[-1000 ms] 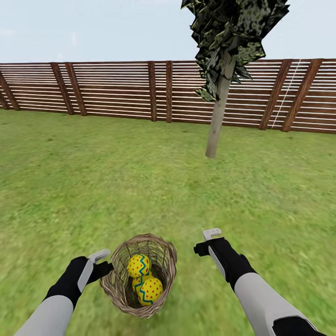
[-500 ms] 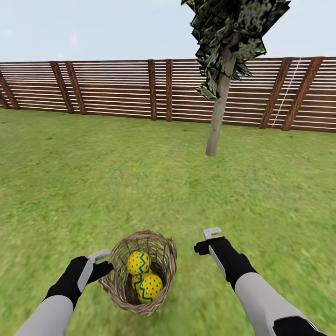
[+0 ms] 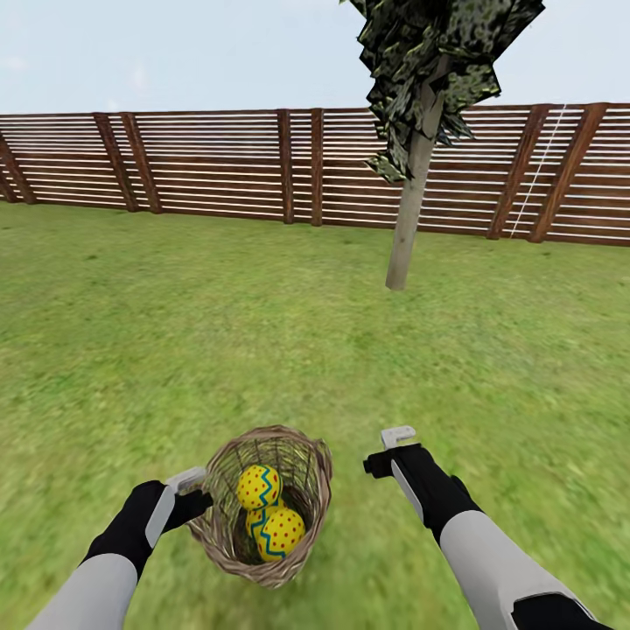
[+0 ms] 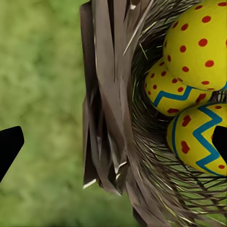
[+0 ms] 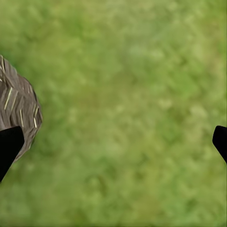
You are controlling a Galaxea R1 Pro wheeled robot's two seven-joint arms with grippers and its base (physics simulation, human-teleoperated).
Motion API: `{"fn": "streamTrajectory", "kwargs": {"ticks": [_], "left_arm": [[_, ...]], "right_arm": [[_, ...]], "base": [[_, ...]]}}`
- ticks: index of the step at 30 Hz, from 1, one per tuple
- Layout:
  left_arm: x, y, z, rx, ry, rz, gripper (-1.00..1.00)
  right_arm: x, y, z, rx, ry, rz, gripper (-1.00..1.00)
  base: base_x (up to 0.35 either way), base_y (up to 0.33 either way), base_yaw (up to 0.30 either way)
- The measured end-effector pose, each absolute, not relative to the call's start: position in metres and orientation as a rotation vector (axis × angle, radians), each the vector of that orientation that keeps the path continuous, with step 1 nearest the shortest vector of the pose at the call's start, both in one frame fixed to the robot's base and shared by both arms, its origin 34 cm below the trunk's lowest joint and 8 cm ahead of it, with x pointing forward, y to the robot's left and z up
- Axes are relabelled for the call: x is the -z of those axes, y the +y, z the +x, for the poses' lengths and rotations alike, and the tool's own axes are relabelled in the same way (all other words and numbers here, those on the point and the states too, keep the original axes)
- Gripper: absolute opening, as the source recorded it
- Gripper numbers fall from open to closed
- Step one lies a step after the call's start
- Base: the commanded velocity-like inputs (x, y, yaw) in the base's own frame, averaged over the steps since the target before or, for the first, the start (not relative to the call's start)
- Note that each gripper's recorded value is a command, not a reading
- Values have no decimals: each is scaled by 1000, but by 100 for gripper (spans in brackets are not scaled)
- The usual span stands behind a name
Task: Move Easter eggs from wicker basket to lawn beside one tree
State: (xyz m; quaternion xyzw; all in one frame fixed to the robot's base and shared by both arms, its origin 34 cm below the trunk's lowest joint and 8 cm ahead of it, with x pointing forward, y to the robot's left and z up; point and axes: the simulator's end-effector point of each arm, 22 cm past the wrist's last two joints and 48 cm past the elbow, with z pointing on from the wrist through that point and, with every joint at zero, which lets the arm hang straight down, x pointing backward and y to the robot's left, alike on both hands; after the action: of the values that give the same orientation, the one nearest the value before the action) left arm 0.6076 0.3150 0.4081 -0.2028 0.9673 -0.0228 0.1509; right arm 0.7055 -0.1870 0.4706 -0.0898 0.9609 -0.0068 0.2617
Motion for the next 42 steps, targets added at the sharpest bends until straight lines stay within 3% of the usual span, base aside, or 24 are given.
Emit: {"fn": "streamTrajectory", "kwargs": {"ticks": [32,33,42], "left_arm": [[-361,317,600,67,2767,-586,100],[-361,318,600,64,2763,-586,-100],[-364,324,612,50,2696,-600,-100]], "right_arm": [[-421,-187,695,19,2601,-243,100],[-421,-187,695,19,2601,-243,100],[-421,-187,695,19,2601,-243,100]], "base": [[0,0,0],[0,0,0],[0,0,0]]}}
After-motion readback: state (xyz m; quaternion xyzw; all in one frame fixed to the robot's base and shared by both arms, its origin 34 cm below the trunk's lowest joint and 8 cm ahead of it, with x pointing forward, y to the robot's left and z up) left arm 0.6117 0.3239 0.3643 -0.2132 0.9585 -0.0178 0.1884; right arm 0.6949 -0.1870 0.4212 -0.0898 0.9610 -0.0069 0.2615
